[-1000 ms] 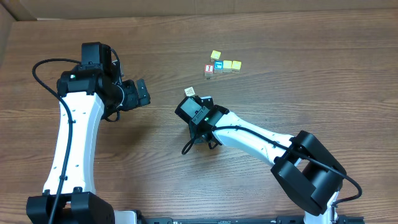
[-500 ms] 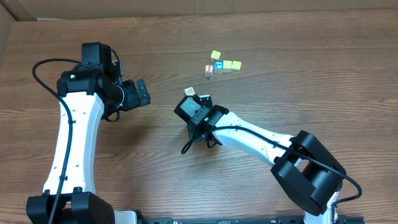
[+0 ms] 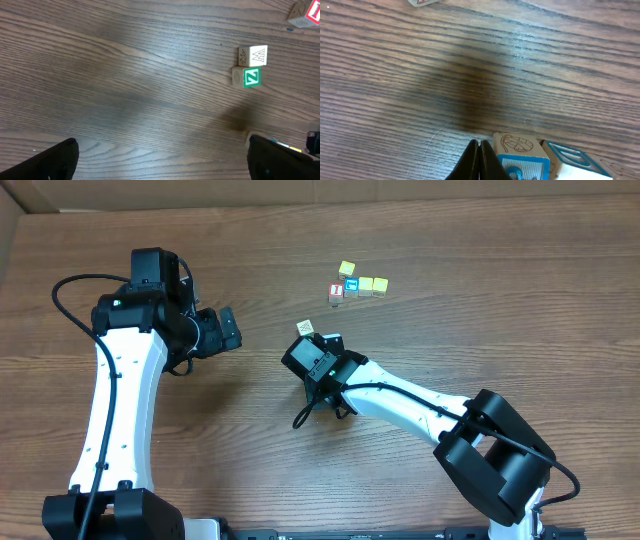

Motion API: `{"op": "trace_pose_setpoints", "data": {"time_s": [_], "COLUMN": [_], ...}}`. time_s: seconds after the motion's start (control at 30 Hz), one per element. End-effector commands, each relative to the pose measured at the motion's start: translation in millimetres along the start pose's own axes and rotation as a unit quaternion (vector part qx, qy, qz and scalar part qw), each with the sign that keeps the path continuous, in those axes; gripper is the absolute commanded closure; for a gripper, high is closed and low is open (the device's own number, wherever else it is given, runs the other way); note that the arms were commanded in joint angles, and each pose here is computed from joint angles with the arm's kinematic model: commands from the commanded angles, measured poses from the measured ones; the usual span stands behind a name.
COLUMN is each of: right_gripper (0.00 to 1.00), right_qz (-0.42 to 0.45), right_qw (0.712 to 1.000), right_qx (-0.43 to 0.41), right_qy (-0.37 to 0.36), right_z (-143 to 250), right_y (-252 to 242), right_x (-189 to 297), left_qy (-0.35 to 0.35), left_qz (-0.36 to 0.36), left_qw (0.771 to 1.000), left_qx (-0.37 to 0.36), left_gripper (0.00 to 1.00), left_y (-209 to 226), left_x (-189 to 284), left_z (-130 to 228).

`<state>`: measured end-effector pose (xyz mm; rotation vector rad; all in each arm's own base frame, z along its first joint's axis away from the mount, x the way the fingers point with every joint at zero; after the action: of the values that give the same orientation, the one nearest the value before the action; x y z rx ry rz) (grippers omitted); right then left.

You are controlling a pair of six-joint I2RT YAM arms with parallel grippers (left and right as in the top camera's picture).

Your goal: Flip 5 blocks

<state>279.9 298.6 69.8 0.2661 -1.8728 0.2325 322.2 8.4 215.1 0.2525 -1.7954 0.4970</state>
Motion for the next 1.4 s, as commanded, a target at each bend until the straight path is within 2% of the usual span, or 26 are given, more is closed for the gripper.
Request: {"op": "trace_pose_setpoints", "data": {"time_s": [0.0, 1.03, 1.2, 1.37], "right_gripper": [0.96, 0.95, 0.88, 0.69], "right_qz": [0.028, 0.006, -0.02, -0.045], "right_qw": [1.0, 0.999, 1.0, 0.998], "right_qx": [-0.009, -0.018, -0.007, -0.007], "right_qy": [-0.009, 0.027, 0.006, -0.047], "right_z": [1, 11, -7, -52], "right_y": [-5, -1, 9, 8], "right_x": [-4, -3, 12, 57], "left_qy": [-0.008, -0.008, -0.008, -0.008], "left_qz": [0.001, 0.001, 0.001, 0.001], "left_qw": [1.0, 1.0, 1.0, 1.0], "left_qx": [0.002, 0.002, 0.002, 0.002], "left_gripper": [0.0, 0.0, 0.0, 0.0], "left_y": [-4, -4, -4, -4], "left_x": [2, 2, 2, 2], "left_z": [-5, -5, -5, -5]}}
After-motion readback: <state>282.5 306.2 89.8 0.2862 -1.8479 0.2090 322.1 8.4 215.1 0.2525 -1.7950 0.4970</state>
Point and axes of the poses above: each gripper's point midway between its finger pads, its own x axis back along the fingers, its own y axis along the line the jaws close on, z = x × y, the point moved 5 cm from there along x, back along the fingers, and after that the axes turned 9 degrees about x, right-handed, at the moved point
